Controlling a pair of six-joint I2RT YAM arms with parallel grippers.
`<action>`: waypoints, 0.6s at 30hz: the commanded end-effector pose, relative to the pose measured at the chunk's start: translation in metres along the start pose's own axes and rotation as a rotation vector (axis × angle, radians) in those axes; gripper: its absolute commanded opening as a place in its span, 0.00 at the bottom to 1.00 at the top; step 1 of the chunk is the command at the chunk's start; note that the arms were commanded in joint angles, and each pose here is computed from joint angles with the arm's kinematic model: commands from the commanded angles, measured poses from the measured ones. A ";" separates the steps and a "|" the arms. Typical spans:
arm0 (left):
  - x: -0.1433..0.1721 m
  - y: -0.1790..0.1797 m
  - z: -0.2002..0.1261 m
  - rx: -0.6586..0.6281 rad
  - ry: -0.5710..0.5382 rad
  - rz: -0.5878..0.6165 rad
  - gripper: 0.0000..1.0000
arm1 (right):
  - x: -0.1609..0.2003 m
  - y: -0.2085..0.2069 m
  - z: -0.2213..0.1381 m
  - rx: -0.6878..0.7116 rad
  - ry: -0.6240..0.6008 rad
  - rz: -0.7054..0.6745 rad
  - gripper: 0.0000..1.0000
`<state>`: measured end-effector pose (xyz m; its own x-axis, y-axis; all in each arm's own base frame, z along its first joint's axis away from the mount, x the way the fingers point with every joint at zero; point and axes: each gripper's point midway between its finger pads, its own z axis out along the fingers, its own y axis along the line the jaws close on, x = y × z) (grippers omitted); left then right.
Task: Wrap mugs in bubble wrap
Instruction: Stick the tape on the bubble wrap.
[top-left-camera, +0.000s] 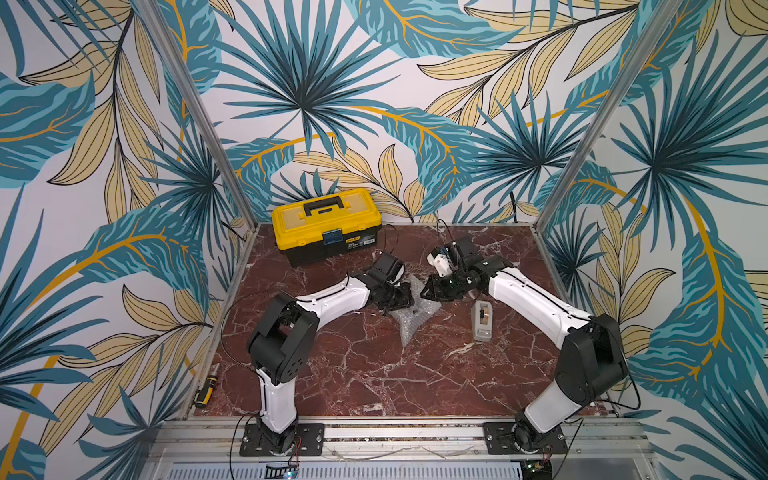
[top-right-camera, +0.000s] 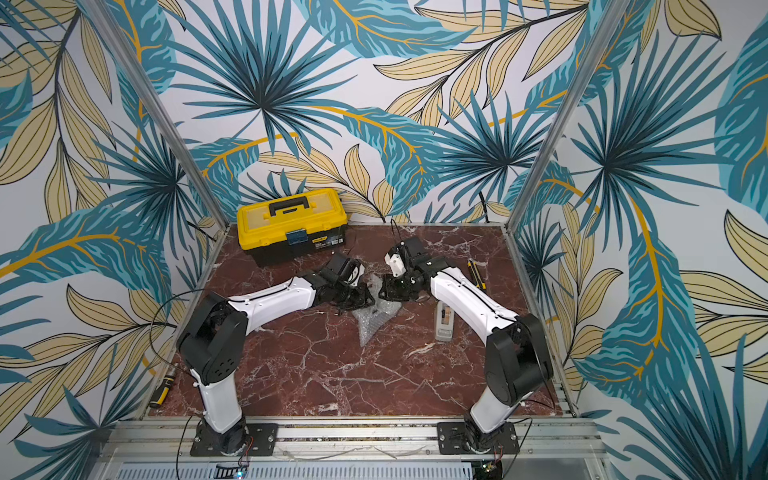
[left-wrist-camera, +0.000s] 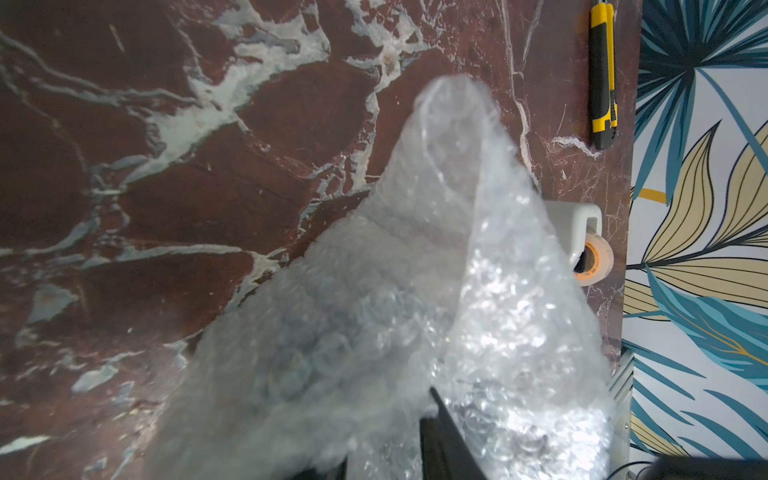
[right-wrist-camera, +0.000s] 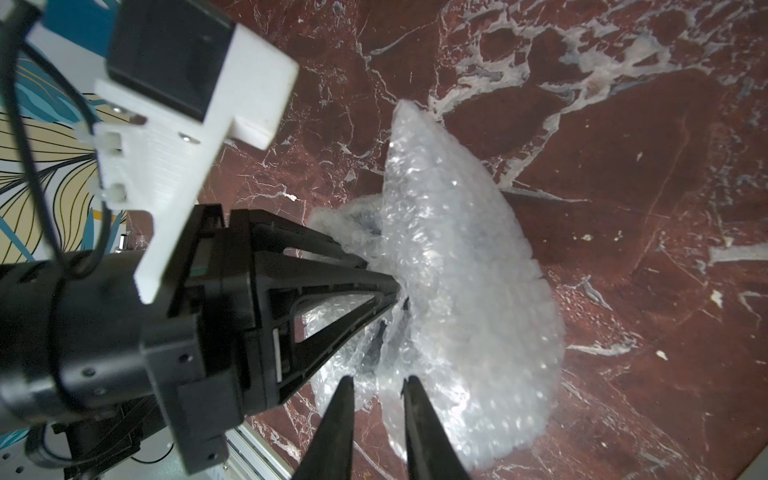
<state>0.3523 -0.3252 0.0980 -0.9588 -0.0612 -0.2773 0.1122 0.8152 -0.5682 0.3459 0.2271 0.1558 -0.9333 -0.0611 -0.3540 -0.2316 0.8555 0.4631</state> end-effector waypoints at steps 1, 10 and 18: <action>-0.003 -0.005 -0.021 -0.027 -0.025 0.012 0.31 | 0.008 -0.005 -0.004 0.029 0.015 0.004 0.24; -0.011 -0.018 -0.048 -0.009 -0.087 0.011 0.34 | 0.009 -0.009 -0.009 0.041 0.007 0.008 0.25; -0.019 -0.028 -0.081 -0.005 -0.176 0.045 0.48 | 0.005 -0.024 -0.023 0.081 -0.034 0.011 0.34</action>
<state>0.3457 -0.3076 0.1556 -0.9254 -0.1087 -0.3630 0.1238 0.8187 -0.5608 0.3465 0.2107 0.1619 -0.9269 -0.0367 -0.3735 -0.2104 0.8750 0.4361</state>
